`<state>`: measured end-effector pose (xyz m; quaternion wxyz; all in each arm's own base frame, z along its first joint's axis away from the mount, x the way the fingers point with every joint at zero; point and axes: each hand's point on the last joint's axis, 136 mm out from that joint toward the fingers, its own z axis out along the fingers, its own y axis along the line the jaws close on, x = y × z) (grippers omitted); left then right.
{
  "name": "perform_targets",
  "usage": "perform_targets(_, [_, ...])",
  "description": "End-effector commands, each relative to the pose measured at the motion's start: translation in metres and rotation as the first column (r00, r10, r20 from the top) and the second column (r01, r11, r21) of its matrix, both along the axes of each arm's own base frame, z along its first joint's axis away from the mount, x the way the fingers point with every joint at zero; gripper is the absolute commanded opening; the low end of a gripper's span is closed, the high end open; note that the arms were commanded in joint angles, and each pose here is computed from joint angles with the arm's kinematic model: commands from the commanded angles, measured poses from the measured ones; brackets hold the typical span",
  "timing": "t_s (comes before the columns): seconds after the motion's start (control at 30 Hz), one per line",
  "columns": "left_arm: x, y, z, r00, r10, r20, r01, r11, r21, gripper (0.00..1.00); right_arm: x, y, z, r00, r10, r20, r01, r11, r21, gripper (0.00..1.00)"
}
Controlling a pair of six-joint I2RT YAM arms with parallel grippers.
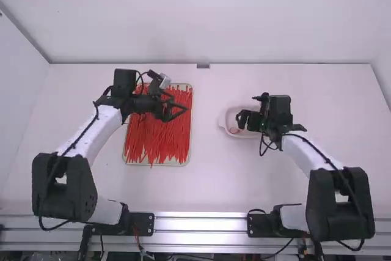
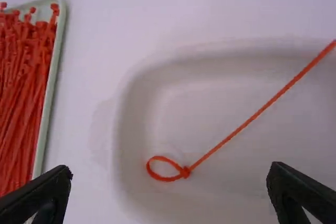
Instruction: Fasten the cable tie
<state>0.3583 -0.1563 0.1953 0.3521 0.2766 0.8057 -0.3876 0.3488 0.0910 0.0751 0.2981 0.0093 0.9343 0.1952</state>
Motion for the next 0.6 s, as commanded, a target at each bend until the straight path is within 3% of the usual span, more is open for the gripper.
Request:
perform_targets(0.0, [0.004, 0.01, 0.009, 0.998, 0.047, 0.047, -0.05, 0.997, 0.065, 0.99, 0.002, -0.001, 0.024, 0.998, -0.024, 0.054, 0.026, 0.999, -0.035, 1.0])
perform_targets(0.27, [-0.002, 0.014, 0.006, 0.998, 0.069, 0.012, -0.07, 0.994, 0.085, 0.99, -0.019, 0.011, 0.045, 0.997, -0.017, 0.081, 0.024, 0.995, -0.097, 1.0])
perform_targets(0.57, [-0.004, 0.014, 0.005, 0.998, 0.068, 0.001, -0.068, 0.994, 0.087, 0.99, -0.036, 0.013, 0.042, 0.998, -0.029, 0.058, 0.039, 0.983, -0.181, 1.0])
